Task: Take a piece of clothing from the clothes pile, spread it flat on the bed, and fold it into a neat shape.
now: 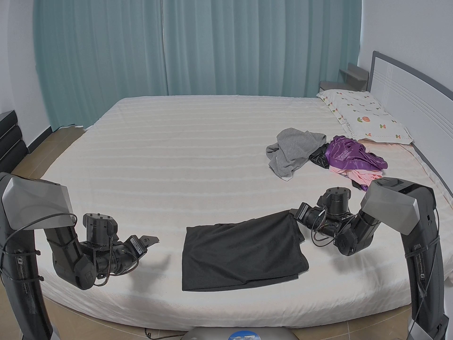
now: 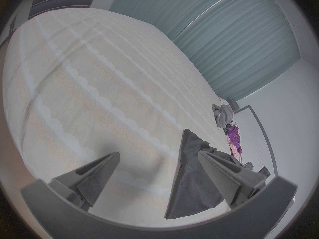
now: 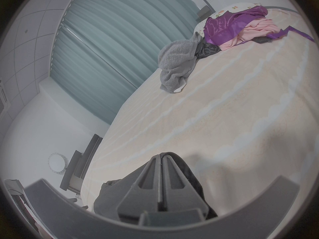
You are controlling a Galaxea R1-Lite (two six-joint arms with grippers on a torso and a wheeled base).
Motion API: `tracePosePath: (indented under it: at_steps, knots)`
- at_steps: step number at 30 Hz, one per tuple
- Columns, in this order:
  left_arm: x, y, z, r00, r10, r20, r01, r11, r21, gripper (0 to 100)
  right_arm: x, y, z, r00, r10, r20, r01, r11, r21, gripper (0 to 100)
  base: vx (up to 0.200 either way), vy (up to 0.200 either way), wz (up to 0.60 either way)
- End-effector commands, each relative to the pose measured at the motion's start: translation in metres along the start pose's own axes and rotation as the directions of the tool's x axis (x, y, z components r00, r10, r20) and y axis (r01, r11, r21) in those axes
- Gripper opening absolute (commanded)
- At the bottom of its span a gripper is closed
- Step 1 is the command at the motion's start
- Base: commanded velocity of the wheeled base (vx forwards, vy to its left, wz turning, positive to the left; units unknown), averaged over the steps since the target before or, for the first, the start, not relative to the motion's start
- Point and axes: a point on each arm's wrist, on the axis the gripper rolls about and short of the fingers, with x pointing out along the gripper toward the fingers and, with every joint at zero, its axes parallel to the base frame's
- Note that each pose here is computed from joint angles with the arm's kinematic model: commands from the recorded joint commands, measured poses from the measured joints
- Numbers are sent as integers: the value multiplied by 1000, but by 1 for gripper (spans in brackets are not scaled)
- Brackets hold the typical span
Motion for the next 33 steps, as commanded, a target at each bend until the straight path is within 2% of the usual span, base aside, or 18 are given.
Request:
tracePosePath:
  at_steps: [1,10,11,14,18,22,26,30,33]
  knots:
    - [0,0,0,1000,1,0,-1,1000,-3,100,0,-1,0,1000,-9,7,9,1000,1,0,0,0,0]
    - [12,-4,6,1000,-14,26,14,1000,7,100,-2,-5,-4,1000,-28,-1,28,1000,10,0,0,0,0]
    - [21,-8,8,998,-4,63,3,1000,16,100,-2,-6,-5,999,-37,9,36,999,36,0,0,0,0]
    - [39,-19,8,995,-4,99,0,999,39,100,-2,-4,-5,999,-34,12,33,997,65,0,0,0,0]
    - [65,-42,0,991,-48,128,37,996,86,100,-1,-4,-6,999,-34,10,33,997,68,0,0,0,0]
    - [89,-62,-5,988,-74,132,59,991,116,100,2,-6,-11,999,-48,11,47,997,66,0,0,0,0]
    - [103,-71,-1,986,-82,145,65,991,119,100,3,-6,-11,998,-52,18,51,997,65,0,0,0,0]
    - [110,-84,-20,989,-104,109,87,985,152,100,3,-6,-11,999,-51,17,50,997,64,0,0,0,0]
    - [114,-86,-25,988,-91,125,71,985,157,100,3,-6,-11,999,-49,17,48,997,64,0,0,0,0]
